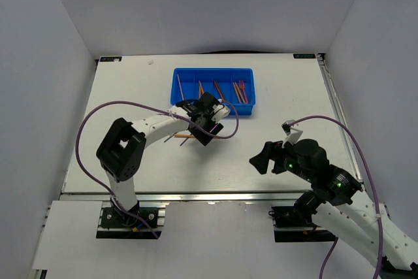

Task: Sort the eating utensils into containers

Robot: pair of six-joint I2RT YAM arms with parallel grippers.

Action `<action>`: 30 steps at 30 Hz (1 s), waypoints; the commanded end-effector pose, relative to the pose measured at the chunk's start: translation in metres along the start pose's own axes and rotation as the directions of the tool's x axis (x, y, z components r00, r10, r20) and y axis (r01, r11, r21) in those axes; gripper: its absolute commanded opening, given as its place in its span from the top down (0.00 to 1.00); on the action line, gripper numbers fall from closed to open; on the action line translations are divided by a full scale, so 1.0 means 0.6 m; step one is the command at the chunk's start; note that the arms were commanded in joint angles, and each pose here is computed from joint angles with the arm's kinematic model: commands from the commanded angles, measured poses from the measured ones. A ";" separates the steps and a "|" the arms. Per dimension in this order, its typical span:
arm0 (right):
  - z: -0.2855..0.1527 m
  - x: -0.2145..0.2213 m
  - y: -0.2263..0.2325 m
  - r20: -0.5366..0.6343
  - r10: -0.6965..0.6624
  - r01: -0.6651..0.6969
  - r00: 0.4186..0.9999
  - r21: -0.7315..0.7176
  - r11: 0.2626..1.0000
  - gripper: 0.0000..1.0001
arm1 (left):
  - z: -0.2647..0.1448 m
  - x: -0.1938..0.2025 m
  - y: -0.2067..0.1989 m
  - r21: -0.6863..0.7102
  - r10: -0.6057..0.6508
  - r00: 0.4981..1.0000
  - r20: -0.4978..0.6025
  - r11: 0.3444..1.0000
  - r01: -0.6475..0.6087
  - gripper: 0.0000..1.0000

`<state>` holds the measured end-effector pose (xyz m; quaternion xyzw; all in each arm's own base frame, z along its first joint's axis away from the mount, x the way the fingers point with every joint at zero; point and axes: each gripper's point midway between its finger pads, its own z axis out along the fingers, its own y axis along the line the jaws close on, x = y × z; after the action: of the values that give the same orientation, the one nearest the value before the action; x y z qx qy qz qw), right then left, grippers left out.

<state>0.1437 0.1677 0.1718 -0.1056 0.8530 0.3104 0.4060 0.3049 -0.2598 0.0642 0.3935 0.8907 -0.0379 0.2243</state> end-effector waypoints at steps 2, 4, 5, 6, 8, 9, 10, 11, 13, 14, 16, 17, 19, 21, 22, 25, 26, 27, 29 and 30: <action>-0.002 -0.018 0.015 0.049 -0.008 0.010 0.999 -0.046 0.999 0.11 | -0.019 0.009 0.020 0.000 0.115 0.993 -0.002 0.993 -0.115 0.25; -0.003 -0.019 0.015 0.053 -0.006 0.009 0.999 -0.046 0.999 0.11 | -0.014 0.001 0.015 -0.002 0.135 0.991 0.019 0.991 -0.135 0.27; -0.002 -0.019 0.016 0.051 -0.009 0.011 0.999 -0.047 0.999 0.11 | -0.010 -0.012 0.016 -0.013 0.147 0.988 0.043 0.989 -0.146 0.29; -0.001 -0.019 0.015 0.052 -0.008 0.010 0.999 -0.046 0.999 0.11 | -0.002 -0.017 0.010 -0.007 0.164 0.985 0.047 0.987 -0.163 0.30; 0.002 -0.017 0.016 0.046 -0.009 0.011 0.999 -0.049 0.999 0.11 | 0.004 -0.031 0.008 -0.004 0.187 0.981 0.061 0.982 -0.187 0.35; 0.002 -0.017 0.016 0.044 -0.007 0.009 0.999 -0.049 0.999 0.11 | 0.016 -0.027 0.007 0.001 0.194 0.980 0.042 0.981 -0.194 0.36; 0.002 -0.016 0.016 0.042 -0.008 0.010 0.999 -0.049 0.999 0.11 | 0.020 -0.025 0.008 -0.002 0.205 0.978 0.030 0.979 -0.205 0.37; 0.001 -0.016 0.016 0.045 -0.007 0.010 0.999 -0.051 0.999 0.11 | 0.025 -0.026 0.010 -0.003 0.209 0.978 0.021 0.978 -0.209 0.41; 0.000 -0.016 0.016 0.048 -0.007 0.010 0.999 -0.052 0.999 0.11 | 0.040 -0.011 0.009 0.004 0.222 0.975 -0.023 0.975 -0.222 0.47; -0.001 -0.017 0.016 0.050 -0.007 0.010 0.999 -0.054 0.999 0.11 | 0.046 -0.004 0.010 0.004 0.224 0.974 -0.039 0.975 -0.224 0.49; -0.002 -0.019 0.017 0.056 -0.008 0.011 0.998 -0.053 0.999 0.11 | 0.056 0.002 0.011 0.001 0.229 0.972 -0.045 0.973 -0.229 0.50; -0.002 -0.019 0.016 0.055 -0.008 0.011 0.998 -0.053 0.999 0.11 | 0.058 0.003 0.011 0.000 0.230 0.972 -0.042 0.973 -0.230 0.51; 0.000 -0.017 0.016 0.049 -0.010 0.012 0.999 -0.053 0.999 0.11 | 0.063 0.009 0.010 0.002 0.233 0.971 -0.046 0.972 -0.233 0.52; -0.001 -0.016 0.017 0.047 -0.010 0.012 0.999 -0.053 0.998 0.11 | 0.066 0.008 0.012 -0.005 0.236 0.971 -0.045 0.972 -0.236 0.53; 0.000 -0.016 0.017 0.048 -0.010 0.013 0.999 -0.055 0.998 0.11 | 0.065 0.006 0.014 -0.008 0.237 0.971 -0.042 0.971 -0.238 0.53; 0.000 -0.016 0.016 0.047 -0.010 0.012 0.999 -0.054 0.998 0.11 | 0.065 0.002 0.012 -0.001 0.238 0.971 -0.035 0.971 -0.239 0.53; 0.001 -0.015 0.016 0.045 -0.010 0.013 0.999 -0.054 0.998 0.11 | 0.067 0.003 0.011 0.002 0.239 0.970 -0.038 0.971 -0.239 0.53; 0.001 -0.016 0.016 0.048 -0.010 0.012 0.999 -0.052 0.999 0.11 | 0.068 0.007 0.009 0.014 0.238 0.970 -0.047 0.971 -0.238 0.53; 0.001 -0.016 0.016 0.049 -0.008 0.011 0.999 -0.053 0.999 0.11 | 0.071 0.013 0.007 0.029 0.236 0.970 -0.063 0.972 -0.234 0.54; 0.000 -0.016 0.016 0.048 -0.010 0.012 0.999 -0.052 0.999 0.11 | 0.072 0.020 0.006 0.034 0.237 0.968 -0.077 0.971 -0.235 0.54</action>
<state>0.1433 0.1710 0.1779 -0.1094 0.8439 0.3237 0.4136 0.3178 -0.2582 0.0183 0.4958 0.8474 0.0029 0.1899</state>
